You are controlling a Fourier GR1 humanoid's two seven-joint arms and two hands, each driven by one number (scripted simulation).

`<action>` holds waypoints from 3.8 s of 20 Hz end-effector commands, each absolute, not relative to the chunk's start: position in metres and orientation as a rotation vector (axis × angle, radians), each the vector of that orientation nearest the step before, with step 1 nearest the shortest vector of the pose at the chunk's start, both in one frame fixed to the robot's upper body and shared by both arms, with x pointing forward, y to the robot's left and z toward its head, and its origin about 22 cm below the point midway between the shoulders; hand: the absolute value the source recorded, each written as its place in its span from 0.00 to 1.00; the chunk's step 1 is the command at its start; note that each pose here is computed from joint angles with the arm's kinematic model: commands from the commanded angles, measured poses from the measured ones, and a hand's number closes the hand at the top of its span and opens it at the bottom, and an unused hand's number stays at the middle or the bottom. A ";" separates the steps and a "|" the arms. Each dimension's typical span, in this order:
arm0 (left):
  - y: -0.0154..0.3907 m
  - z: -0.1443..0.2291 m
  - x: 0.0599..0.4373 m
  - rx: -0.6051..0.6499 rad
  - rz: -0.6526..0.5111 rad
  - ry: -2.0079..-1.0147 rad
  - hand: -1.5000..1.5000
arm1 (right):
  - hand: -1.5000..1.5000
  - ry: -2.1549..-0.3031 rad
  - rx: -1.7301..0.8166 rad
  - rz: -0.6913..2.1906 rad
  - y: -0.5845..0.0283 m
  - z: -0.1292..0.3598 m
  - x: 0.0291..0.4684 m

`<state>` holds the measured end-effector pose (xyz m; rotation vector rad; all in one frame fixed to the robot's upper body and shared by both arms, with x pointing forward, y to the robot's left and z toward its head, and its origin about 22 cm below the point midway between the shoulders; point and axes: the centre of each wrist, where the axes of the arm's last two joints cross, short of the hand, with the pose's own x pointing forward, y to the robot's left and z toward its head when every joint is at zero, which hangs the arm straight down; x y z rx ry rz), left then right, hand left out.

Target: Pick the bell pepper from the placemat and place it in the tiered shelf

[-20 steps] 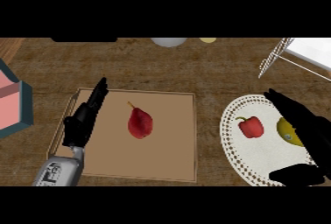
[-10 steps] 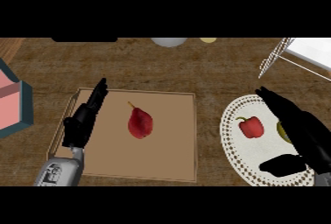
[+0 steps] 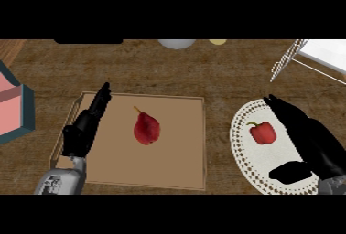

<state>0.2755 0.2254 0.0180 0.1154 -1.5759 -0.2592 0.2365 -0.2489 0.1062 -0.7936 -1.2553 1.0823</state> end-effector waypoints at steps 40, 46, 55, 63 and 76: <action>0.205 0.007 0.264 0.109 -0.226 -1.573 0.50 | 1.00 -1.276 -0.850 1.221 -0.262 0.033 0.264; 0.219 0.024 0.285 0.109 -0.257 -1.590 0.50 | 1.00 -1.008 -0.923 0.741 -0.212 0.045 0.298; 0.215 0.024 0.293 0.098 -0.288 -1.590 0.50 | 1.00 -1.150 -0.989 0.100 -0.163 0.127 0.345; 0.215 0.004 0.277 0.108 -0.269 -1.566 0.50 | 1.00 -1.231 -1.167 -0.049 -0.105 0.219 0.344; 0.228 0.014 0.278 0.106 -0.250 -1.572 0.50 | 1.00 -1.162 -1.559 -0.176 -0.142 0.286 0.351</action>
